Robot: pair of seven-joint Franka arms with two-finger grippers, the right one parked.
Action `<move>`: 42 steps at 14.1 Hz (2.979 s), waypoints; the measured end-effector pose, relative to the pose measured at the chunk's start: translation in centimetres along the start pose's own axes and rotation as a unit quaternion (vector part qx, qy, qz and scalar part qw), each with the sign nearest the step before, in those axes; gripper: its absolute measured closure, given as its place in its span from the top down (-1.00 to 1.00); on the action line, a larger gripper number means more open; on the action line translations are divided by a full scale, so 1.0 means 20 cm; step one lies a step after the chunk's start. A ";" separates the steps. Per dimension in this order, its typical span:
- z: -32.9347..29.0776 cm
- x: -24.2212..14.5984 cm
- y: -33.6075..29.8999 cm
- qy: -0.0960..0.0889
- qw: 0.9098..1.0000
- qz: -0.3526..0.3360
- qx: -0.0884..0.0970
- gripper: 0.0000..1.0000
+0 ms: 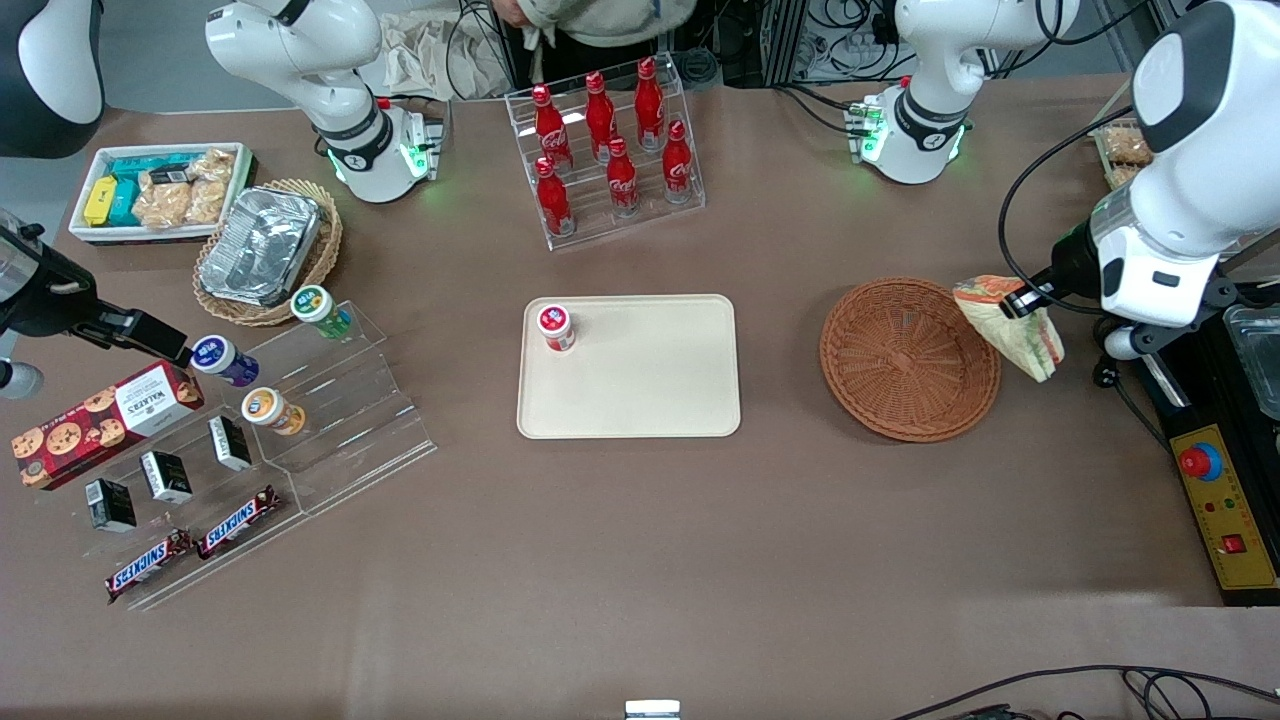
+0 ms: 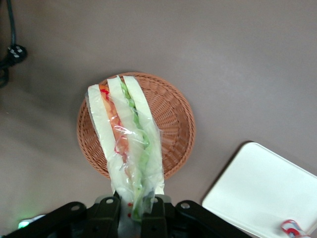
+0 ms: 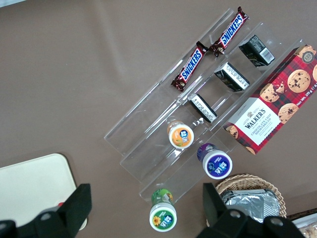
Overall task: Place sandwich from basket to tray
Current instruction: 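Carry the sandwich with the left gripper over the cream tray, then lower the sandwich onto the tray and open the left gripper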
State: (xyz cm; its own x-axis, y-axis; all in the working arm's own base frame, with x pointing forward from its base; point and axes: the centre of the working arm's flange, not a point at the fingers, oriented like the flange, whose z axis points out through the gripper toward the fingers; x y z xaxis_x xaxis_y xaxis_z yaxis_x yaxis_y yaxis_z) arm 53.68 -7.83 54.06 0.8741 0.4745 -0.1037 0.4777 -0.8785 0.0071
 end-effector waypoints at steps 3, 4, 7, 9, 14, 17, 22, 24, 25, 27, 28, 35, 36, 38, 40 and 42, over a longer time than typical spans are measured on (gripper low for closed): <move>0.04 -0.09 0.13 -0.002 0.999 0.032 0.010 -0.69; 0.06 -0.14 0.20 -0.004 0.999 0.048 0.014 -0.69; 0.20 -0.33 0.46 -0.015 0.996 0.079 0.032 -0.69; 0.31 -0.42 0.65 -0.005 0.997 0.073 0.027 -0.69; 0.63 -0.62 0.99 -0.002 0.996 0.084 0.019 -0.69; 0.80 -0.74 1.17 0.007 0.995 0.103 -0.011 -0.69; 1.15 -0.88 1.38 0.021 0.989 0.142 -0.037 -0.69; 1.30 -0.96 1.45 0.021 0.983 0.180 -0.040 -0.69; 1.36 -0.98 1.46 0.020 0.980 0.194 -0.038 -0.69; 1.45 -1.00 1.48 0.021 0.976 0.211 -0.038 -0.69; 1.49 -1.01 1.48 0.022 0.975 0.219 -0.036 -0.69; 1.57 -1.00 1.47 0.034 0.967 0.251 -0.020 -0.56; 1.57 -0.99 1.46 0.035 0.965 0.261 -0.019 -0.39; 1.57 -0.95 1.44 0.032 0.962 0.272 -0.007 0.00; 1.54 -0.88 1.40 0.030 0.964 0.266 0.004 0.40; 1.41 -0.78 1.37 0.041 0.967 0.250 0.000 0.80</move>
State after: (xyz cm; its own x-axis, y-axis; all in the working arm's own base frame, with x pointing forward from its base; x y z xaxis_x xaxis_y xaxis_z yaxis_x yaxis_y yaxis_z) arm 50.61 -40.95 27.77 0.9999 -0.0071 -0.0081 -0.0068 -0.9993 0.0364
